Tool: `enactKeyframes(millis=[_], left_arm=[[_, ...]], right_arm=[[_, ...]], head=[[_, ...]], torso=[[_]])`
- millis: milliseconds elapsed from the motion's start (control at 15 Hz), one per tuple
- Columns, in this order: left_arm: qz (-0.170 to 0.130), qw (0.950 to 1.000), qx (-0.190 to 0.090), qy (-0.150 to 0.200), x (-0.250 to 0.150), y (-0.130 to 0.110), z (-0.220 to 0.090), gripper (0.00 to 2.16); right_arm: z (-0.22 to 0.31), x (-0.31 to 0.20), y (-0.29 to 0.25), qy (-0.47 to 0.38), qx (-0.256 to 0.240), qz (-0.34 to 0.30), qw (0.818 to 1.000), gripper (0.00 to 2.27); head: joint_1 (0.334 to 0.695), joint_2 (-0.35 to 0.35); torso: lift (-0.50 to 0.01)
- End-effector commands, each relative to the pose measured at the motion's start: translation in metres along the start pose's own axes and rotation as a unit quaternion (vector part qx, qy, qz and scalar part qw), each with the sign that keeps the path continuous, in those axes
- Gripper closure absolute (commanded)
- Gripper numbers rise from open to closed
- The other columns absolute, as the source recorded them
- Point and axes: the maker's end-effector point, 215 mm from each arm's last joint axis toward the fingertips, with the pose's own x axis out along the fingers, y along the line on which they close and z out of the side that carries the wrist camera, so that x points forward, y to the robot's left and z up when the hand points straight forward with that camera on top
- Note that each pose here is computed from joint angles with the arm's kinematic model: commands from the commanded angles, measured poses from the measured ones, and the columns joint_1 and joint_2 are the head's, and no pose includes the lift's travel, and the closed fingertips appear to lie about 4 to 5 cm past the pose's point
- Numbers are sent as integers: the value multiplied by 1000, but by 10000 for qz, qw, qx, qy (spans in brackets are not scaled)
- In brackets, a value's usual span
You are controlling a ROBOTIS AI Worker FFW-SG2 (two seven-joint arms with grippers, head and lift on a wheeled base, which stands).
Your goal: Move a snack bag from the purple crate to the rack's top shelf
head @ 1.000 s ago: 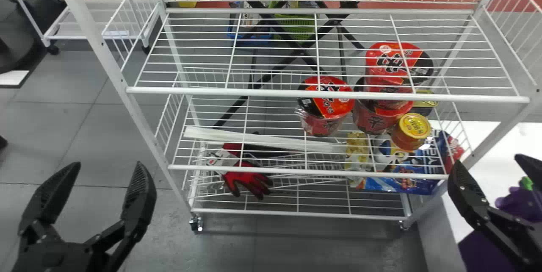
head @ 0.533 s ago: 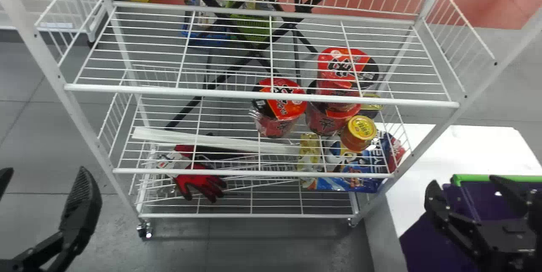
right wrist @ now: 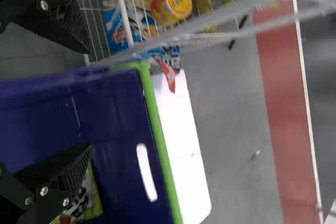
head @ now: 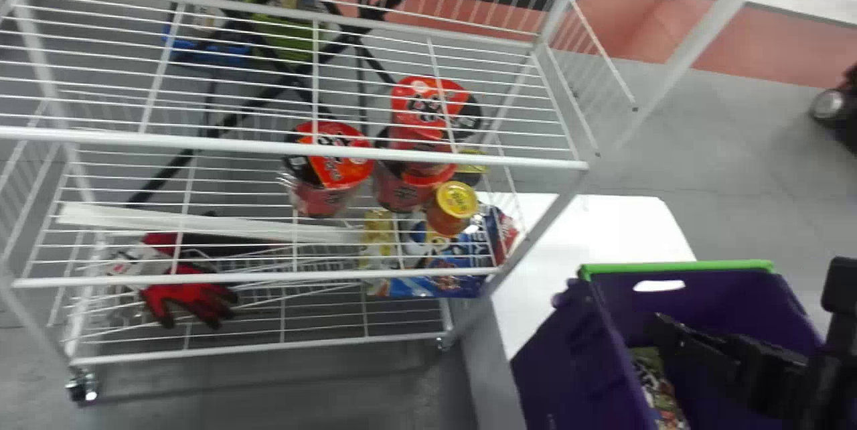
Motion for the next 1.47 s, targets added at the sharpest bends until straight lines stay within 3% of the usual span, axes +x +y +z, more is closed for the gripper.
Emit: enactKeyframes(millis=[0, 133, 267, 467, 600, 733, 867, 1133, 1400], left_arm=[[-34, 10000, -16, 20, 1, -6, -3, 137], [-27, 10000, -2, 53, 1, -6, -6, 137], [34, 9998, -9, 214, 1, -4, -16, 137], [79, 9996, 78, 257, 1, -7, -20, 137], [58, 9996, 149, 237, 2, -17, -19, 137], [18, 9996, 151, 240, 4, -26, -20, 137], [73, 9995, 158, 278, 3, -26, -26, 137], [81, 9994, 158, 309, 3, -25, -30, 137], [82, 9993, 160, 340, 6, -24, -35, 134]], right_arm=[[2, 2, -35, 150, 302, -188, 9993, 218], [7, 11, -69, 223, 302, -307, 9988, 218], [25, 5, -104, 114, 605, -285, 9977, 215], [17, -7, -152, 600, 593, -669, 9942, 215], [6, -5, -158, 947, 499, -466, 9932, 194], [7, 6, -155, 929, -88, -136, 9955, 107], [2, 22, -142, 918, -933, 654, 9892, 93], [-66, 37, -159, 1860, -1413, 1158, 9654, 93], [-167, 48, -186, 3116, -1501, 1106, 9318, 93]], head=[[695, -350], [695, -350], [695, -350], [695, -350], [695, -350], [695, -350], [695, -350], [695, -350], [695, -350]], torso=[[-453], [-453], [-453], [-453], [-453], [-453], [-453], [-453], [-453]])
